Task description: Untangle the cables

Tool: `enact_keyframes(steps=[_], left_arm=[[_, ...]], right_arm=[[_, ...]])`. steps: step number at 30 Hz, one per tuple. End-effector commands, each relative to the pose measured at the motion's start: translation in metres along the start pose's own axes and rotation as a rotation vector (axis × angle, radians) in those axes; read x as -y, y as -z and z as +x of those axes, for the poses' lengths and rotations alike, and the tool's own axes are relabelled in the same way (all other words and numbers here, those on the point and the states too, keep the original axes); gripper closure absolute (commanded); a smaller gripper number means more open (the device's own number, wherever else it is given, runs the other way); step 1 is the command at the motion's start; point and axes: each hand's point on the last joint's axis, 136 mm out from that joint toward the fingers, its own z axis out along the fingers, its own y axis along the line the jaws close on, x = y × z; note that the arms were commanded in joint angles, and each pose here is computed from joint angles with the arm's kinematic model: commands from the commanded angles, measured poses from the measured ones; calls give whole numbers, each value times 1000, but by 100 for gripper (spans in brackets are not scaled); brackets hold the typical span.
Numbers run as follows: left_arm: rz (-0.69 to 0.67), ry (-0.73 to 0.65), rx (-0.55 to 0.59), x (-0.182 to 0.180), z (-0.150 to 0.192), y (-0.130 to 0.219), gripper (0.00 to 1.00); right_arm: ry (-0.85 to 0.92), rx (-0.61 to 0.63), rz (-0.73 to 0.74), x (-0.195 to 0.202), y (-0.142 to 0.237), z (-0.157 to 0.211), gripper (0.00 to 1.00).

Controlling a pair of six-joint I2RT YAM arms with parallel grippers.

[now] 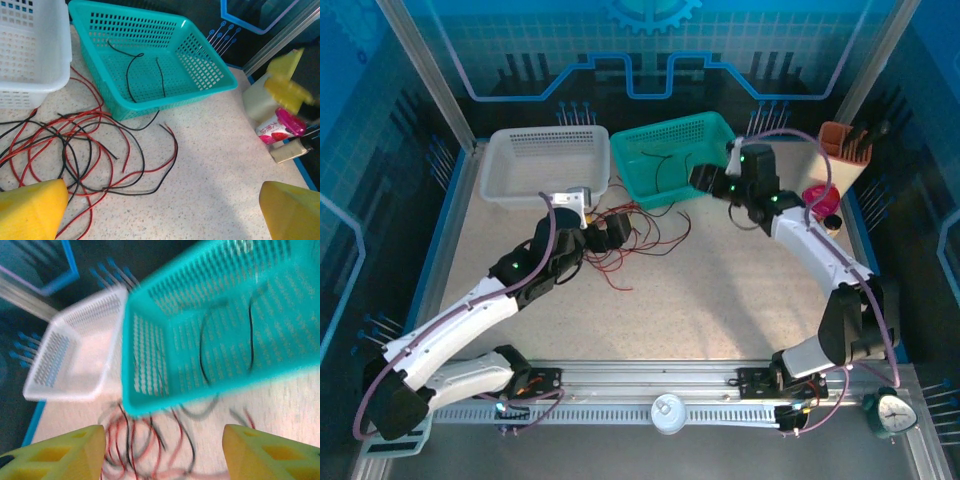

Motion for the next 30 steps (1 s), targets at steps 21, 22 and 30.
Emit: enact_keyframes(steps=[21, 22, 30], left_arm=[[-180, -7, -236, -39, 63, -20, 1], [-176, -8, -236, -38, 63, -20, 1], [-165, -5, -238, -35, 62, -20, 1]], right_arm=[[-234, -299, 185, 51, -65, 158, 49], [-234, -301, 183, 52, -67, 159, 50], [-228, -309, 173, 53, -83, 154, 54]])
